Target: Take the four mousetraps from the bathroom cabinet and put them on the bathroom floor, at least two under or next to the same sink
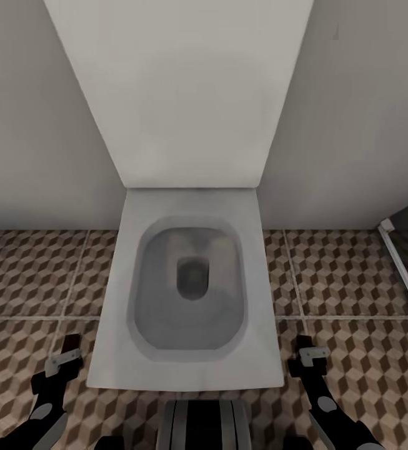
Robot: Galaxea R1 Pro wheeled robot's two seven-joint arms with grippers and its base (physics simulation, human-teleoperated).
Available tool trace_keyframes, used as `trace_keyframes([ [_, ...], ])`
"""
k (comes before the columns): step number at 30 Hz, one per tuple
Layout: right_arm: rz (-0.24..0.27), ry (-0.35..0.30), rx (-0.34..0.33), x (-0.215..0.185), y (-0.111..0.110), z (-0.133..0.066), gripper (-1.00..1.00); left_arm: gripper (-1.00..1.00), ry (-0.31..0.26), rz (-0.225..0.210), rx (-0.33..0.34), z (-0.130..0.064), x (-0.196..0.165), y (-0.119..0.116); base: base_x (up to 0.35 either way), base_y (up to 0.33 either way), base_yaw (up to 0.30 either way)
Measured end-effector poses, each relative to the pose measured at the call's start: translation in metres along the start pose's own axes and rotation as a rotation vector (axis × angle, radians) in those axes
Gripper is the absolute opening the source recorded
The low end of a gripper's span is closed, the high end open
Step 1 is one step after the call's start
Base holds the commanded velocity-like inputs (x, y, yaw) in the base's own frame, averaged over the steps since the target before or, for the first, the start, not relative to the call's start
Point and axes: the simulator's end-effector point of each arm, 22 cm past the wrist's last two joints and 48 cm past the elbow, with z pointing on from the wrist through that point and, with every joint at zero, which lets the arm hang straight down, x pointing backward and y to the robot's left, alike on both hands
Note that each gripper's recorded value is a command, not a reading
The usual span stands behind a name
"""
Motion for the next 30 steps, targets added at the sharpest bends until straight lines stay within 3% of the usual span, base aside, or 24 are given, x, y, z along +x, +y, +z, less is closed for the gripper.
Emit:
trace_keyframes([
  [30, 0.002, 0.013, 0.001, 0.0071, 0.0008, 0.0011, -1.00, -1.00, 0.008, 0.008, -0.004, 0.0019, 0.0054, 0.0026, 0.000, 0.000, 0.000],
])
